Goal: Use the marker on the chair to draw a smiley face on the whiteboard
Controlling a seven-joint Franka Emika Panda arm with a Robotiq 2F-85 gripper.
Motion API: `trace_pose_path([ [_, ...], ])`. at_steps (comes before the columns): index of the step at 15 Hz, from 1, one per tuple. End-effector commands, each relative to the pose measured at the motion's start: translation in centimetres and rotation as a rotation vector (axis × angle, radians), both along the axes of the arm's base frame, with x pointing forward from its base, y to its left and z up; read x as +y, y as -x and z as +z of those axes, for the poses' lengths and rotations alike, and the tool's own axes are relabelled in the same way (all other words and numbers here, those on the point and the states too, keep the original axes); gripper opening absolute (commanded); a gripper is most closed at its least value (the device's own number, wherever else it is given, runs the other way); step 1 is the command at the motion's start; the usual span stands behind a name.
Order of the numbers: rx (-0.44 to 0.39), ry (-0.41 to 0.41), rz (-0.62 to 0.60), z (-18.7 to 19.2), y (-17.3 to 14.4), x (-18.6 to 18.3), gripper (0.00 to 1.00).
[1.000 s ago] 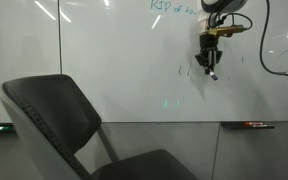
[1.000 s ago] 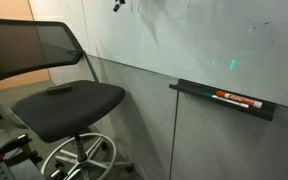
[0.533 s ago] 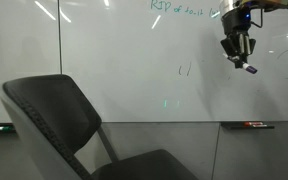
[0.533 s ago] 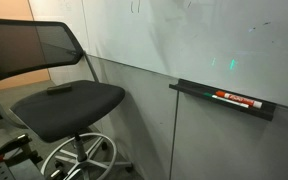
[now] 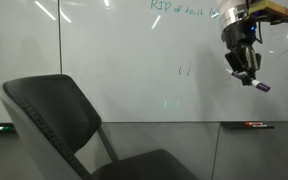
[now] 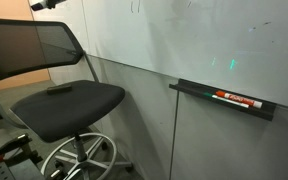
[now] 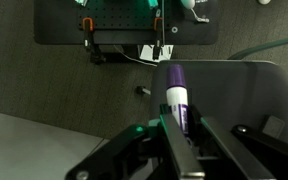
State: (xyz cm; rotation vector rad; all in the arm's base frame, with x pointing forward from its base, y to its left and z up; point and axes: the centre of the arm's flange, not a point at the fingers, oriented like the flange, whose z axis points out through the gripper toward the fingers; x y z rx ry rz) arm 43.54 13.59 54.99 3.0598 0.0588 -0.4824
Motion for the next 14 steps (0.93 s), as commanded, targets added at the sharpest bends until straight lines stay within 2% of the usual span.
trace_pose_path([
  [1, -0.058, -0.026, 0.058, -2.7, -1.1, 1.6, 0.06],
  [6, -0.158, -0.018, 0.124, -5.2, -4.7, 3.2, 0.06],
  [14, -0.219, -0.036, 0.18, -8.6, -8.9, 5.5, 0.06],
])
